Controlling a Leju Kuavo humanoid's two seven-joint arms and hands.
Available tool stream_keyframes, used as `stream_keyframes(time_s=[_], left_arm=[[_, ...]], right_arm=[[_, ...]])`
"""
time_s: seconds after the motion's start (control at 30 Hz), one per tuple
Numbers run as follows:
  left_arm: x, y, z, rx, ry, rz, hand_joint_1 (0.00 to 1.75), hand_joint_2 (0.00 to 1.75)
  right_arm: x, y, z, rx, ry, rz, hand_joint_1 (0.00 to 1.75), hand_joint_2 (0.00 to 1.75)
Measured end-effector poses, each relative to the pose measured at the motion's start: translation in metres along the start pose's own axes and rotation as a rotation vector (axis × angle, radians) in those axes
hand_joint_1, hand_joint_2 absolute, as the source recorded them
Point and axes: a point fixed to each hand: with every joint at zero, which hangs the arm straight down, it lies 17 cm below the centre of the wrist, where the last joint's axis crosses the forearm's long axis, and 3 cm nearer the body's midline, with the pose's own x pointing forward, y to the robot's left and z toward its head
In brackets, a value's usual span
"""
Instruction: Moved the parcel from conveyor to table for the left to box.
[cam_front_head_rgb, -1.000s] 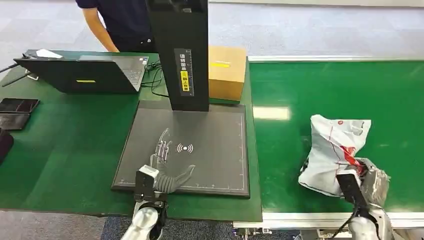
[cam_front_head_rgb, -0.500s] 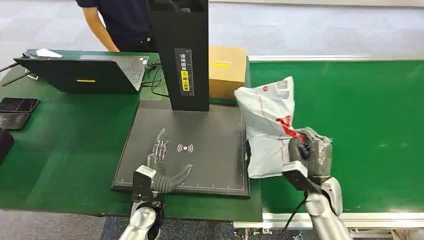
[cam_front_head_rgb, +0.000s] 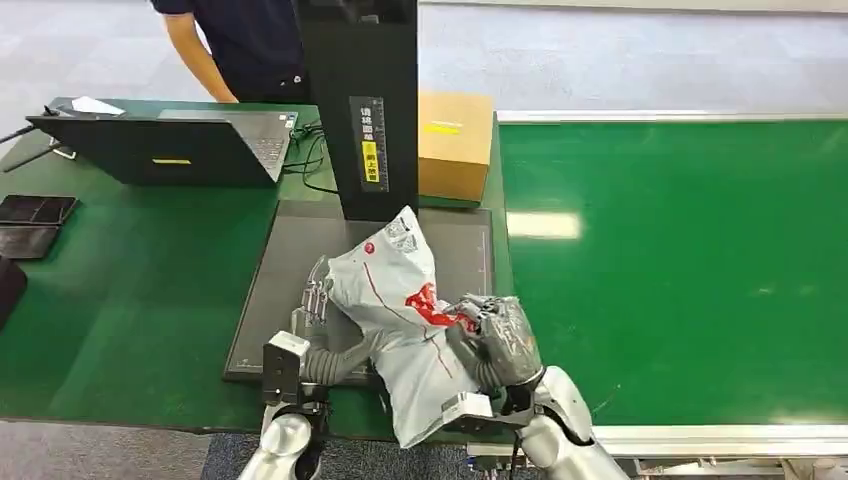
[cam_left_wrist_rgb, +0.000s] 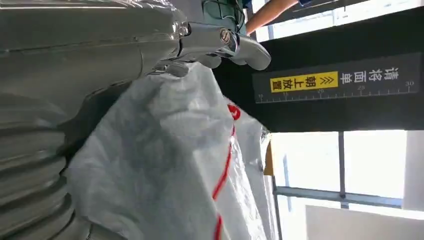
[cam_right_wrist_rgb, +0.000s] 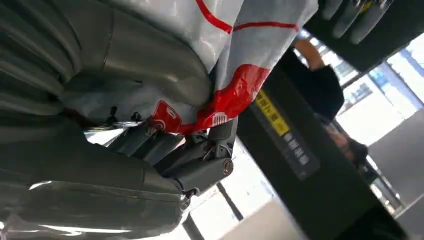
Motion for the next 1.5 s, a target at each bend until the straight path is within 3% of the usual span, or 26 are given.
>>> stream_keyframes(time_s=[0.07, 0.1, 0.13, 0.17, 0.2, 0.23, 0.43, 0.9, 1.23, 1.4, 1.5], left_arm=[[0.001, -0.001, 0.000, -0.001, -0.001, 0.002, 0.00, 1.75], [0.001, -0.001, 0.000, 0.001, -0.001, 0.003, 0.00, 1.75], [0.001, -0.001, -0.001, 0.003, 0.000, 0.004, 0.00, 1.75], [0.001, -0.001, -0.001, 0.005, 0.001, 0.002, 0.00, 1.75], [0.001, 0.000, -0.001, 0.008, 0.001, 0.001, 0.00, 1.75], [0.001, 0.000, -0.001, 0.011, 0.000, 0.001, 0.00, 1.75], [0.003, -0.002, -0.002, 0.015, -0.002, 0.010, 0.00, 1.75], [0.002, -0.002, -0.002, 0.020, 0.000, 0.015, 0.00, 1.75], [-0.005, -0.016, 0.002, -0.011, 0.013, 0.002, 0.00, 1.75], [-0.004, -0.042, 0.006, -0.121, -0.002, -0.047, 0.00, 1.75], [-0.021, -0.059, 0.008, -0.207, 0.041, -0.127, 0.00, 1.75]], right_arm=[[-0.001, 0.012, 0.001, 0.040, 0.000, -0.014, 1.31, 1.75], [-0.001, 0.019, 0.001, 0.064, -0.005, -0.014, 1.31, 1.75], [-0.004, 0.028, 0.002, 0.098, -0.001, 0.010, 0.70, 1.75], [-0.011, 0.035, 0.004, 0.123, 0.014, 0.056, 0.21, 1.75], [-0.017, 0.041, 0.005, 0.144, 0.022, 0.107, 0.21, 1.75], [-0.026, 0.047, 0.008, 0.172, 0.040, 0.169, 0.00, 1.75], [-0.071, 0.064, 0.015, 0.251, 0.140, 0.458, 0.00, 1.75], [-0.073, 0.070, 0.006, 0.250, 0.136, 0.438, 0.00, 1.75], [0.009, -0.004, 0.055, -0.199, 0.079, -0.073, 0.00, 1.75], [0.028, -0.046, 0.067, -0.357, 0.118, -0.109, 0.00, 1.75], [0.030, -0.067, 0.070, -0.420, 0.131, -0.122, 0.00, 1.75]])
